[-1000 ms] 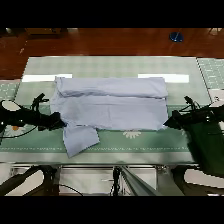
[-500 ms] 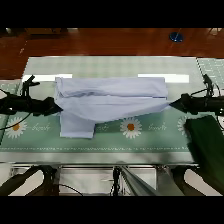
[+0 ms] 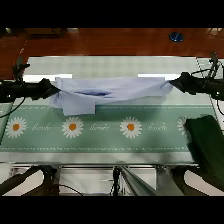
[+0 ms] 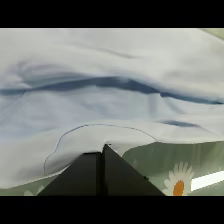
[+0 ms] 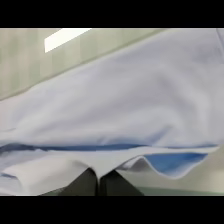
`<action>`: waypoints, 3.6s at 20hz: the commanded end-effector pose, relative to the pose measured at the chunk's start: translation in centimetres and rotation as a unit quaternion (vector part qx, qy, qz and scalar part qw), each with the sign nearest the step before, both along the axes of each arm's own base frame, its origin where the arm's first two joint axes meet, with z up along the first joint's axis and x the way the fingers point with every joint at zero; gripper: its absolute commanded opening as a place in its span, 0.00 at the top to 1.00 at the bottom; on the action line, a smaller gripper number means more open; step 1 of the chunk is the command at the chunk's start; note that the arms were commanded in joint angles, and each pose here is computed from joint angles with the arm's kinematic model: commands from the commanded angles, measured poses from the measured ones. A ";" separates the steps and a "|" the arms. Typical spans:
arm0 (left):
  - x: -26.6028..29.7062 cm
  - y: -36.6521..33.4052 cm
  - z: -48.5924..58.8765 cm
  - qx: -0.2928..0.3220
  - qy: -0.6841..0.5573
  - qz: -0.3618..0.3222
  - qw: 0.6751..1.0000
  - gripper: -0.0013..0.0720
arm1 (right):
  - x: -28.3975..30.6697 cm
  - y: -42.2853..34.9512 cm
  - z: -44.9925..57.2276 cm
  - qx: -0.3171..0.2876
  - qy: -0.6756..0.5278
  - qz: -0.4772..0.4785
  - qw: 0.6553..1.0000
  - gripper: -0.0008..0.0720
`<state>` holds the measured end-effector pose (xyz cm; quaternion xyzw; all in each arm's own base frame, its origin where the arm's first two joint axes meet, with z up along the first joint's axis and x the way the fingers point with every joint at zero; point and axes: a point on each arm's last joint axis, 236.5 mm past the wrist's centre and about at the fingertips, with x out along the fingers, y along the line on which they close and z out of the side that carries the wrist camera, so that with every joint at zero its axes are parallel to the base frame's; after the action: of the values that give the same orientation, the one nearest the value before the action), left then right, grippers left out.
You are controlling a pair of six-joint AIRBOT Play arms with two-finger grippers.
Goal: Fold the shirts.
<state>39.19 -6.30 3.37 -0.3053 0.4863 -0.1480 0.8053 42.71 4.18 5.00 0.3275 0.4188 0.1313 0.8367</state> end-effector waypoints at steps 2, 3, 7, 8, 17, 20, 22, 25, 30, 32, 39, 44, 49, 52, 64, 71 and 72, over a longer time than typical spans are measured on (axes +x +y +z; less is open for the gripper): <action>6.0 1.1 0.6 -0.009 -0.037 0.018 0.999 0.96 | 5.3 -1.0 -0.9 -0.010 -0.015 -0.021 1.000 0.95; 7.4 1.5 0.6 -0.010 -0.040 0.021 0.999 0.96 | 6.2 -1.5 -1.5 -0.013 -0.015 -0.030 0.999 0.95; 11.3 1.5 -0.3 -0.008 -0.050 0.006 0.999 0.96 | 8.3 -1.7 -4.5 -0.026 -0.010 -0.044 0.999 0.95; 12.0 1.2 -0.6 -0.005 -0.053 -0.002 0.999 0.95 | 8.7 -1.4 -5.3 -0.031 -0.008 -0.045 0.998 0.95; 15.6 2.0 -4.6 0.034 -0.075 0.006 0.997 0.95 | 11.5 -1.8 -8.4 -0.076 -0.030 -0.088 0.993 0.95; 14.9 1.7 -5.8 0.024 -0.054 -0.006 0.998 0.23 | 11.6 -2.0 -7.8 -0.077 -0.036 -0.090 0.992 0.59; 14.9 3.1 -3.9 0.023 -0.066 -0.003 0.998 0.14 | 11.6 -3.6 -5.1 -0.091 -0.065 -0.095 0.989 0.49; 14.2 7.0 0.0 0.020 -0.084 0.013 0.996 0.15 | 10.2 -9.0 -1.7 -0.146 -0.084 -0.113 0.979 0.42; 10.1 7.2 2.4 -0.007 -0.058 -0.032 0.998 0.15 | 1.7 -12.1 -9.2 -0.082 0.126 -0.070 0.986 0.21; 9.4 6.0 2.2 -0.015 -0.047 -0.053 0.997 0.15 | 1.4 -10.4 -10.4 0.002 0.143 -0.055 0.988 0.18; 9.1 1.4 2.2 -0.017 -0.046 -0.101 0.994 0.15 | 5.4 -4.5 -14.1 0.066 0.137 -0.062 0.986 0.20; 8.8 -0.5 2.2 -0.019 -0.045 -0.121 0.991 0.15 | 6.1 1.0 -14.5 0.098 0.144 -0.035 0.984 0.53; 7.7 -2.7 2.9 -0.048 -0.030 -0.144 0.988 0.26 | 7.2 2.9 -6.7 0.116 0.081 0.061 0.988 0.95; 8.2 -6.0 4.7 -0.117 -0.012 -0.114 0.986 0.56 | 6.7 2.3 0.5 0.080 0.035 0.087 0.992 0.95; 4.0 -30.4 1.1 -0.157 0.031 -0.162 0.974 0.95 | -0.5 0.3 6.8 -0.061 0.049 0.126 0.989 0.95; -0.6 -37.9 -3.7 -0.143 0.056 -0.199 0.968 0.96 | -2.4 0.9 11.3 -0.079 0.000 0.127 0.989 0.95; -1.5 -38.6 -4.7 -0.139 0.066 -0.206 0.966 0.95 | -2.7 1.1 12.2 -0.081 -0.011 0.126 0.989 0.95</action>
<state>39.48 -42.55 0.97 -0.3251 0.5508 -0.3589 0.6798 40.96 4.97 15.32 0.2118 0.4730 0.2011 0.8312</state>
